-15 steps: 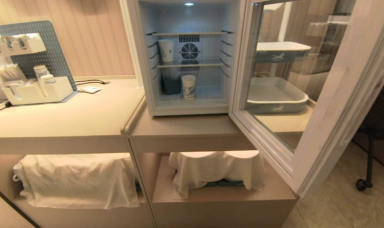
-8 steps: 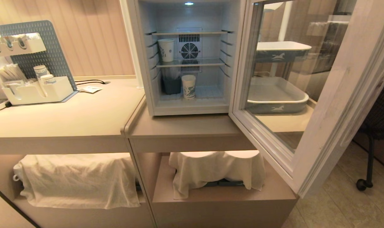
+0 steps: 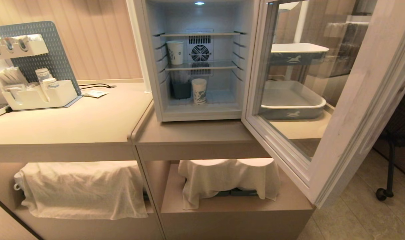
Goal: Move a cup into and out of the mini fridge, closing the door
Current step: Close the freezer door
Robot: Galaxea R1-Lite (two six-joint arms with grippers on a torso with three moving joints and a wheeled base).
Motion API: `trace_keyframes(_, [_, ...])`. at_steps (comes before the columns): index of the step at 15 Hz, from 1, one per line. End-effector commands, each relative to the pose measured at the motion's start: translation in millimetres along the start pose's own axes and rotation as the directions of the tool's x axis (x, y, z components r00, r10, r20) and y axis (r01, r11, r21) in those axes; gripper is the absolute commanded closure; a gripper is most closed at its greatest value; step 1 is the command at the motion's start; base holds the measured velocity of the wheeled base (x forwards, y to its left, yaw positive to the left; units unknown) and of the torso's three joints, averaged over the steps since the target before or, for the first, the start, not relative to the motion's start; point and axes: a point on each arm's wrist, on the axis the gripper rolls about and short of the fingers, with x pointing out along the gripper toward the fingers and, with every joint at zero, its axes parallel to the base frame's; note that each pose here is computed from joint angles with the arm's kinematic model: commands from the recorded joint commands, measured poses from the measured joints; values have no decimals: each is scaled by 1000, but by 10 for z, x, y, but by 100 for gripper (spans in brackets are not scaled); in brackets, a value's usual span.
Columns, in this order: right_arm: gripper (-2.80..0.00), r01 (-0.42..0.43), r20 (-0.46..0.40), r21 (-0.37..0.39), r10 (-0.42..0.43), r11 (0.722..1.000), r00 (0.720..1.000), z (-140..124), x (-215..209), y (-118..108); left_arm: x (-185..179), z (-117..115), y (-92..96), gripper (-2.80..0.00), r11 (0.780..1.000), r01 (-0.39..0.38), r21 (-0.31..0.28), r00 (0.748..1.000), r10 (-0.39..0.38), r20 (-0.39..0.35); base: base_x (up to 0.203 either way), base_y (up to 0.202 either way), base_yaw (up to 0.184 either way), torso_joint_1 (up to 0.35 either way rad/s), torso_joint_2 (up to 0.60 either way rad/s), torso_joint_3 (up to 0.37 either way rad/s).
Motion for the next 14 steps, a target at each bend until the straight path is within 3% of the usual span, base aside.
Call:
trace_keyframes(1, [0,-72,-35,8,72,997,997,-84,65,252,0,0,0,0,1000,0,0,1000,0,0,0,0,0,0,0,0])
trace_keyframes(4, [0,-181,-54,70,185,981,981,-158,-25,589,0,0,0,0,1000,0,0,1000,0,0,0,0,0,0,0,0])
trace_keyframes(6, [0,-287,-77,102,295,953,952,-247,-154,902,0,0,0,0,1000,0,0,1000,0,0,0,0,0,0,0,0])
trace_keyframes(10, [0,-487,-85,193,509,852,857,-396,-296,1494,0,0,0,0,1000,0,0,1000,0,0,0,0,0,0,0,0])
trace_keyframes(13, [0,-589,-65,221,614,778,787,-407,-429,1891,0,0,0,0,1000,0,0,1000,0,0,0,0,0,0,0,0])
trace_keyframes(14, [0,-599,-48,225,623,768,781,-377,-432,1971,0,0,0,0,1000,0,0,1000,0,0,0,0,0,0,0,0])
